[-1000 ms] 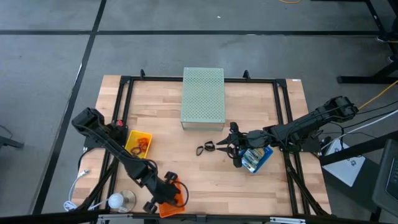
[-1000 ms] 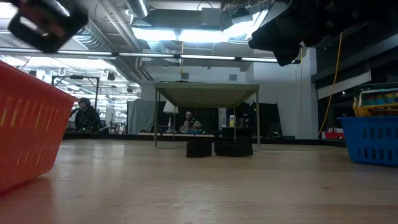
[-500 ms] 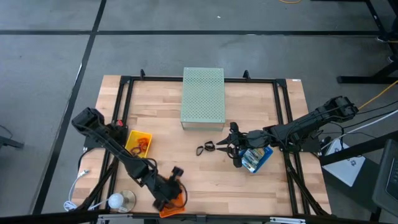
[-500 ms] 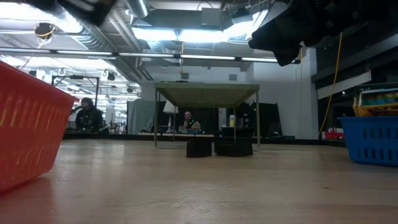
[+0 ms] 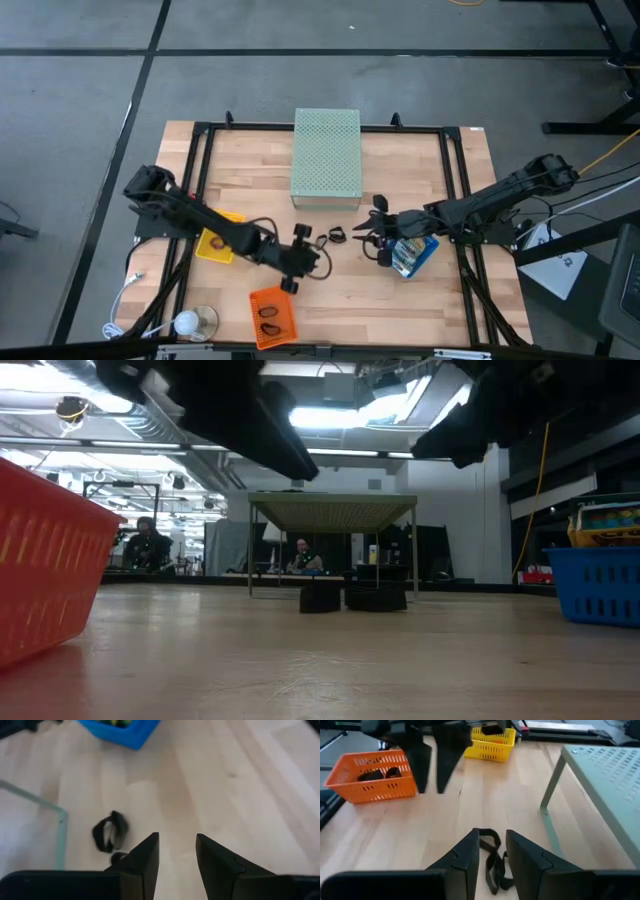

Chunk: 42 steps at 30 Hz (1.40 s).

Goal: Pick & Place Office Desk Supplies
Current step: Put the black rubber band into the orange bin

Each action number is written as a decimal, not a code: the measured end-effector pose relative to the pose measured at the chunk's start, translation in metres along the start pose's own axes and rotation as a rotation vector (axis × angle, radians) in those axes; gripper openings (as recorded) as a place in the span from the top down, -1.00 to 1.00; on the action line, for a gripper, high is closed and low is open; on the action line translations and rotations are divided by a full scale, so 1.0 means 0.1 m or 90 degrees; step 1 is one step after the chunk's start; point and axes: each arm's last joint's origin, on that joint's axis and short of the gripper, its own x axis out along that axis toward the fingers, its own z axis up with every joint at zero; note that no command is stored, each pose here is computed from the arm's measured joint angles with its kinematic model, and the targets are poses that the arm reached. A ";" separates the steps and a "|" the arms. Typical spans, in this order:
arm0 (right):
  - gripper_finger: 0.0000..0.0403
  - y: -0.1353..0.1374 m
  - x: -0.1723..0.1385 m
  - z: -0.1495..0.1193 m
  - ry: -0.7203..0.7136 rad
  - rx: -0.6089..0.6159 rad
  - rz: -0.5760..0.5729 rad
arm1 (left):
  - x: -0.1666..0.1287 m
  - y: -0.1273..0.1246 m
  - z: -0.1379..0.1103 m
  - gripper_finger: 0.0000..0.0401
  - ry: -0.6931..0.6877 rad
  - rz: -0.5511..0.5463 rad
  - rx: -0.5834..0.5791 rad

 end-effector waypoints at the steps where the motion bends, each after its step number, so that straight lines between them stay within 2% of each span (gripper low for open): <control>1: 0.51 -0.01 -0.03 0.01 0.000 0.007 0.000 | 0.01 0.03 0.00 0.39 0.002 0.005 -0.004; 5: 0.51 -0.04 -0.21 0.13 -0.038 0.060 0.015 | 0.04 0.13 -0.01 0.41 0.005 -0.004 -0.006; 9: 0.51 -0.05 -0.42 0.27 -0.085 0.140 0.091 | 0.06 0.18 0.00 0.41 0.000 -0.006 0.006; 11: 0.51 -0.05 -0.48 0.31 -0.099 0.145 0.124 | 0.06 0.21 0.01 0.41 -0.006 -0.003 0.012; 13: 0.51 -0.06 -0.52 0.32 -0.102 0.127 0.128 | 0.11 0.23 0.00 0.42 -0.008 0.001 0.015; 15: 0.51 -0.07 -0.57 0.34 -0.109 0.168 0.137 | 0.17 0.24 -0.03 0.42 0.003 0.002 0.018; 19: 0.51 -0.09 -0.71 0.36 -0.134 0.076 0.148 | 0.39 0.24 -0.15 0.42 0.033 -0.012 0.007; 22: 0.51 -0.12 -0.85 0.36 -0.187 0.061 0.145 | 0.61 0.21 -0.26 0.43 0.049 -0.002 0.009; 28: 0.51 -0.18 -1.15 0.09 -0.261 0.037 0.166 | 0.84 0.12 -0.43 0.43 0.078 -0.013 0.015; 35: 0.51 -0.29 -1.33 -0.27 -0.318 0.047 0.174 | 0.86 0.16 -0.41 0.43 0.060 0.010 0.009; 42: 0.51 -0.34 -1.30 -0.67 -0.333 0.058 0.155 | 0.83 0.10 -0.27 0.43 0.031 0.035 0.023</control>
